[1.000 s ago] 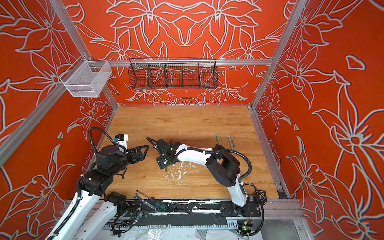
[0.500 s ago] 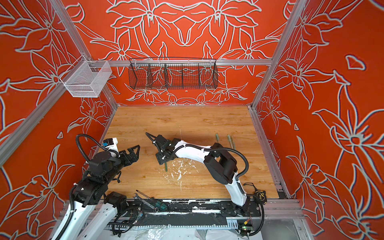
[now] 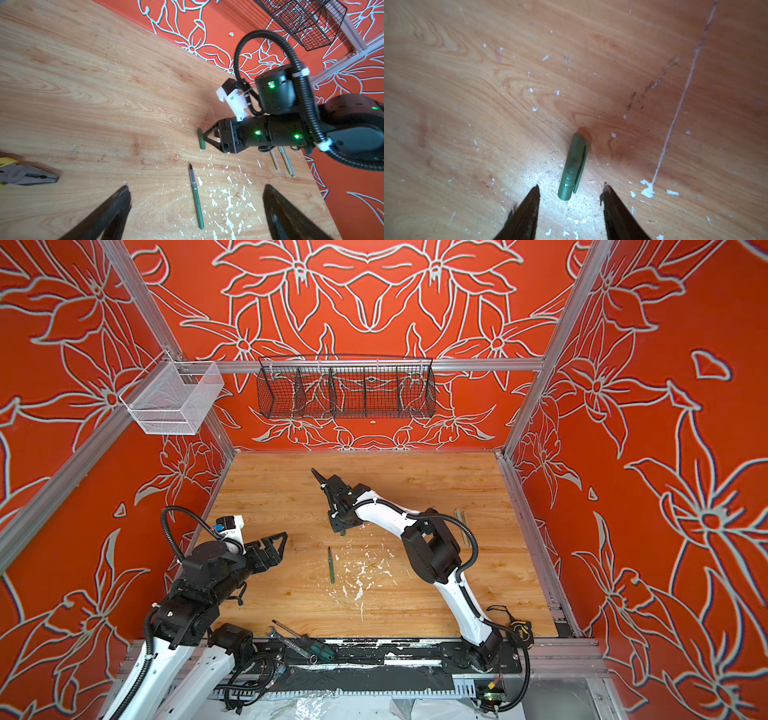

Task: Insert the pens into the pen caps
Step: 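Lower the right gripper and close it on the dark green cap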

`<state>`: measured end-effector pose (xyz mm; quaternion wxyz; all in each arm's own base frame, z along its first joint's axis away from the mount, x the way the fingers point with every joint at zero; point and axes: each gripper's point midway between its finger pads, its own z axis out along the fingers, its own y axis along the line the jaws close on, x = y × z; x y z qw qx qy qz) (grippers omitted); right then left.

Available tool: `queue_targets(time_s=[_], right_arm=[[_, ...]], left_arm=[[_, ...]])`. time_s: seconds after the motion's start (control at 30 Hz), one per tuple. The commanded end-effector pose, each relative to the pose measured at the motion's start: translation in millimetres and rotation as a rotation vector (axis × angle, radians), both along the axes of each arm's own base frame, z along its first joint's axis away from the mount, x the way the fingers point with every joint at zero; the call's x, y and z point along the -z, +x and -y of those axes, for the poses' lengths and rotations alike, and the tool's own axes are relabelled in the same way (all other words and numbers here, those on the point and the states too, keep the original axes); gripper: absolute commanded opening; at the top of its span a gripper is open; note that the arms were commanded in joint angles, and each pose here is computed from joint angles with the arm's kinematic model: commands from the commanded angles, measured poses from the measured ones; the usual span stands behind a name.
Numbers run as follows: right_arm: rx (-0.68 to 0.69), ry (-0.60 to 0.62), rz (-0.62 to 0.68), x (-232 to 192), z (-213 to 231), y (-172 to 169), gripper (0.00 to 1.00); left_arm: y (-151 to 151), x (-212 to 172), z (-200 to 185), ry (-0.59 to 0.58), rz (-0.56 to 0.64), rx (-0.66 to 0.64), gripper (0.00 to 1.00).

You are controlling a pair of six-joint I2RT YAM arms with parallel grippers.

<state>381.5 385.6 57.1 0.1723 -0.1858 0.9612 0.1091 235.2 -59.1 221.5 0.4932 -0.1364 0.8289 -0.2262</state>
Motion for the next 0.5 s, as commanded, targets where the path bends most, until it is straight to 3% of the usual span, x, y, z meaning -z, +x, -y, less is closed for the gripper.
queue_targets(time_s=[0.0,0.27,0.47], right_arm=[[-0.032,-0.01,-0.05,2.7,-5.1,-11.1,0.5],[-0.035,-0.023,-0.097,19.4,-5.4,-18.2,0.49],[-0.037,-0.084,-0.088,29.7,-5.1,-16.5,0.41]], left_arm=[[1.7,-0.8,6.2,-0.038,0.013,0.025,0.97],[0.6,3.7,9.3,-0.071,0.023,0.034,0.97],[-1.4,-0.9,7.9,-0.067,0.036,0.03,0.97]])
